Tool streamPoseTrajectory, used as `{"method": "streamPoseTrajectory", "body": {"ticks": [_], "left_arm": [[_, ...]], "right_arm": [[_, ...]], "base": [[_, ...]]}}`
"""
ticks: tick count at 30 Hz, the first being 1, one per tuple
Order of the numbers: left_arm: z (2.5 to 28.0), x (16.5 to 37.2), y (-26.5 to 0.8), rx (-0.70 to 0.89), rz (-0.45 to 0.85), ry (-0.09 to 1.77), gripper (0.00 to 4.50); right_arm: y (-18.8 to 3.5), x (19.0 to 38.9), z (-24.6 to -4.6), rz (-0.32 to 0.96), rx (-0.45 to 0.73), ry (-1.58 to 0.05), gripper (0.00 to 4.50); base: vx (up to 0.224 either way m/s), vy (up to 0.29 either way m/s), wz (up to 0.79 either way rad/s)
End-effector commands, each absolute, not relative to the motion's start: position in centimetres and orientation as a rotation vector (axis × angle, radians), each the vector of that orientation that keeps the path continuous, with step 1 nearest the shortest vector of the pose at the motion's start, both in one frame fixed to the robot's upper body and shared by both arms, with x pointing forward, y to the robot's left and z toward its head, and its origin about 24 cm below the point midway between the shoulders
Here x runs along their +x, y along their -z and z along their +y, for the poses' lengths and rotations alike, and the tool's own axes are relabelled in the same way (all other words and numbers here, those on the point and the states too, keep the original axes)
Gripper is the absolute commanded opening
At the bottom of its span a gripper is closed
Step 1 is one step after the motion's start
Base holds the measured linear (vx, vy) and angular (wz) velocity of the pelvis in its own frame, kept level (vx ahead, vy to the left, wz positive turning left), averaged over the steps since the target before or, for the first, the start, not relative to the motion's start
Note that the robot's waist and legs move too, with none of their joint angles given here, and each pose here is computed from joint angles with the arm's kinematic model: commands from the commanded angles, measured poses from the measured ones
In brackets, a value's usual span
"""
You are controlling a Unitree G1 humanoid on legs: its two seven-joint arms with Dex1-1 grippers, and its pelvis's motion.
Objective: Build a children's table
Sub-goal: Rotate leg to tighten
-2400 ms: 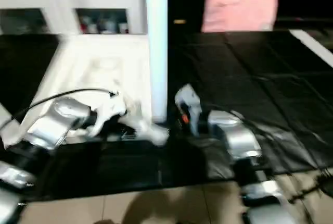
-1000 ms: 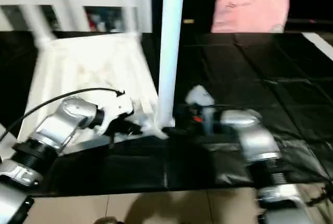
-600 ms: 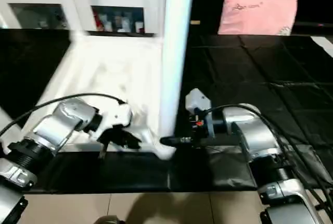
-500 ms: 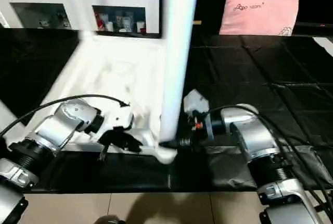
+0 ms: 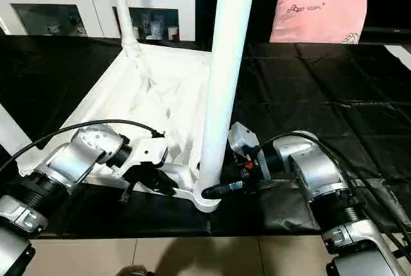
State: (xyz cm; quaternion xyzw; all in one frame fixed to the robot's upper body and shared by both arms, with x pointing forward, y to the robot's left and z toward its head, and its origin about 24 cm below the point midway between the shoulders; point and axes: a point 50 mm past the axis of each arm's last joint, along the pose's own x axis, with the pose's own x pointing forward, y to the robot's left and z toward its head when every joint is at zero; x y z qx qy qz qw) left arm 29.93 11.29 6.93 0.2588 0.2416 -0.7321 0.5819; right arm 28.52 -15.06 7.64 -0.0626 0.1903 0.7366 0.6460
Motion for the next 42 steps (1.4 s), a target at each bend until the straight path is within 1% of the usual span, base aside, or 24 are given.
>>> {"method": "streamPoseTrajectory", "body": {"ticks": [1,4,6,7,8,9,12,15,17,19,21,22,23,25,27,28,30,31,33,34,38,39,40,42], "left_arm": [[10.4,29.7,-7.8,0.644,0.524,1.784,0.00],[10.4,29.8,-7.7,0.645,0.524,1.778,0.00],[10.4,29.9,-7.7,0.643,0.526,1.771,0.00],[10.4,29.9,-7.7,0.639,0.528,1.762,0.00],[10.4,30.0,-7.7,0.634,0.528,1.752,0.00],[10.4,30.0,-7.7,0.634,0.528,1.752,0.00],[10.4,30.4,-7.7,0.588,0.531,1.685,0.00],[10.3,31.2,-7.9,0.510,0.516,1.553,0.00],[10.2,31.4,-8.0,0.482,0.514,1.510,0.00],[10.0,31.9,-8.1,0.437,0.497,1.422,0.00],[9.7,32.2,-8.1,0.409,0.488,1.367,0.00],[9.0,32.7,-8.1,0.360,0.474,1.269,0.00],[8.6,32.9,-8.1,0.337,0.467,1.221,0.00],[8.4,33.0,-8.1,0.326,0.463,1.198,0.00],[7.1,33.5,-8.2,0.260,0.439,1.104,0.00],[7.1,33.5,-8.2,0.260,0.439,1.104,0.00],[5.6,33.8,-8.3,0.199,0.416,1.025,0.00],[5.6,33.8,-8.3,0.199,0.416,1.025,0.00],[4.4,33.9,-8.3,0.177,0.400,0.999,0.00],[4.2,33.8,-8.3,0.180,0.400,0.994,0.00],[4.5,33.7,-8.1,0.227,0.410,0.998,0.00],[4.6,33.7,-8.1,0.234,0.411,1.000,0.00],[4.9,33.7,-8.0,0.248,0.418,1.008,0.00],[5.3,33.6,-7.9,0.265,0.425,1.021,0.00]], "right_arm": [[-7.8,28.3,-15.1,0.433,-0.143,-1.701,2.75],[-7.7,28.1,-14.9,0.438,-0.136,-1.712,2.43],[-7.6,28.1,-14.8,0.440,-0.131,-1.717,2.36],[-7.6,28.0,-14.7,0.441,-0.129,-1.720,2.23],[-7.6,27.9,-14.6,0.442,-0.127,-1.722,2.23],[-7.6,27.9,-14.6,0.442,-0.127,-1.722,2.12],[-7.4,27.7,-14.2,0.432,-0.084,-1.709,2.07],[-6.8,27.9,-13.4,0.430,-0.030,-1.596,2.06],[-6.6,28.1,-13.1,0.416,-0.028,-1.554,2.06],[-5.9,28.6,-12.4,0.400,-0.022,-1.441,2.05],[-5.4,28.9,-12.0,0.402,-0.022,-1.376,2.02],[-4.5,29.2,-11.1,0.410,-0.025,-1.261,2.02],[-4.2,29.3,-10.5,0.417,-0.025,-1.211,2.01],[-4.0,29.4,-10.3,0.420,-0.023,-1.189,1.97],[-3.5,29.8,-8.8,0.432,-0.007,-1.070,1.94],[-3.5,29.8,-8.8,0.432,-0.007,-1.070,1.94],[-3.2,30.4,-7.0,0.444,-0.013,-0.937,1.92],[-3.2,30.4,-7.0,0.444,-0.013,-0.937,1.92],[-3.4,31.1,-5.7,0.433,-0.035,-0.860,1.92],[-3.5,31.3,-5.4,0.426,-0.039,-0.840,1.92],[-4.1,31.6,-5.3,0.387,-0.025,-0.829,1.92],[-4.1,31.6,-5.3,0.383,-0.022,-0.832,2.46],[-4.3,31.5,-5.5,0.373,-0.015,-0.850,2.60],[-4.4,31.4,-5.8,0.366,-0.011,-0.867,2.60]], "base": [[0.000,0.000,0.00],[0.000,0.000,0.00],[0.000,0.000,0.00],[0.000,0.000,0.00],[0.000,0.000,0.00],[0.000,0.000,0.00],[0.000,0.000,0.00],[0.000,0.000,0.00],[0.000,0.000,0.00],[0.000,0.000,0.00],[0.000,0.000,0.00],[0.000,0.000,0.00],[0.000,0.000,0.00],[0.000,0.000,0.00],[0.000,0.000,0.00],[0.000,0.000,0.00],[0.000,0.000,0.00],[0.000,0.000,0.00],[0.000,0.000,0.00],[0.000,0.000,0.00],[0.000,0.000,0.00],[0.000,0.000,0.00],[0.000,0.000,0.00],[0.000,0.000,0.00]]}}
